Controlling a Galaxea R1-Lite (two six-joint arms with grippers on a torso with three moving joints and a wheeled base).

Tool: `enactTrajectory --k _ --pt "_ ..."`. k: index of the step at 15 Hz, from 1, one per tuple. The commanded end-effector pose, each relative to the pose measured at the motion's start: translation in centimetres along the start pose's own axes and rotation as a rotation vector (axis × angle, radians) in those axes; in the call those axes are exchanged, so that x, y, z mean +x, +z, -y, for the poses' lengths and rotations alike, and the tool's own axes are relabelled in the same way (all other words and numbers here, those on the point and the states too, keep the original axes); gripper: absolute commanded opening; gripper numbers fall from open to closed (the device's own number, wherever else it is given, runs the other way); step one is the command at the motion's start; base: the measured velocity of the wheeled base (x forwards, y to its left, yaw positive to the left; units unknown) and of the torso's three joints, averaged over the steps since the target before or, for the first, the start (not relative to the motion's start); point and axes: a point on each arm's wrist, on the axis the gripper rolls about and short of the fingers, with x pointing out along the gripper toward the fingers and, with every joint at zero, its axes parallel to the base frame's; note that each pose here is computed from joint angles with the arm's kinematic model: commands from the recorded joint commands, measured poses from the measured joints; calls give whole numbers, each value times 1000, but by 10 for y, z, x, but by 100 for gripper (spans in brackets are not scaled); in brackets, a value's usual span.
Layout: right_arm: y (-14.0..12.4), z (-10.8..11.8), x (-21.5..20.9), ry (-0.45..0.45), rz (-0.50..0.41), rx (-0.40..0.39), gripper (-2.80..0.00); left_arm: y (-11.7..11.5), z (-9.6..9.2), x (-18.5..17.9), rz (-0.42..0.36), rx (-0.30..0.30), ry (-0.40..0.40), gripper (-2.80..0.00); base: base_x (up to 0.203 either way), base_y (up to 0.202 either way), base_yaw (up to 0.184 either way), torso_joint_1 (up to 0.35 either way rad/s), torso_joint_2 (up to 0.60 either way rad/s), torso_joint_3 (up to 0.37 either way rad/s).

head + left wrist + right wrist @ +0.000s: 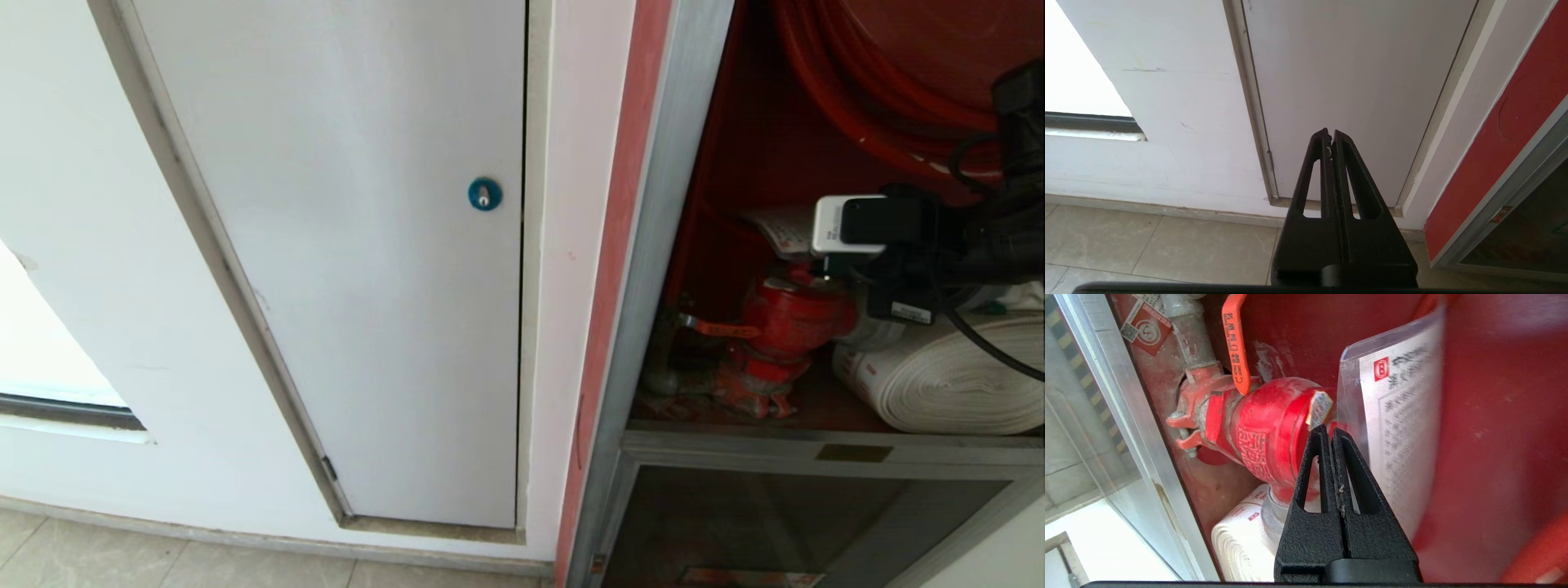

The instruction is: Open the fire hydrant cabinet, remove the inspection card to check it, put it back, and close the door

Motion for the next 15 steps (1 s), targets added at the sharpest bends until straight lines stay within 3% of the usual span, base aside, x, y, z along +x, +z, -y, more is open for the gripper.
enactTrajectory --k 1,9,15 --pt "-1 -1 9 19 -6 -6 -280 -1 0 0 -6 0 0 -280 0 0 0 0 0 0" --pt "1 -1 -15 -15 5 -9 -280 -1 0 0 -6 0 0 -280 0 0 0 0 0 0" --pt "-2 -17 -33 -3 5 -7 -280 -1 0 0 -6 0 0 -280 0 0 0 0 0 0"
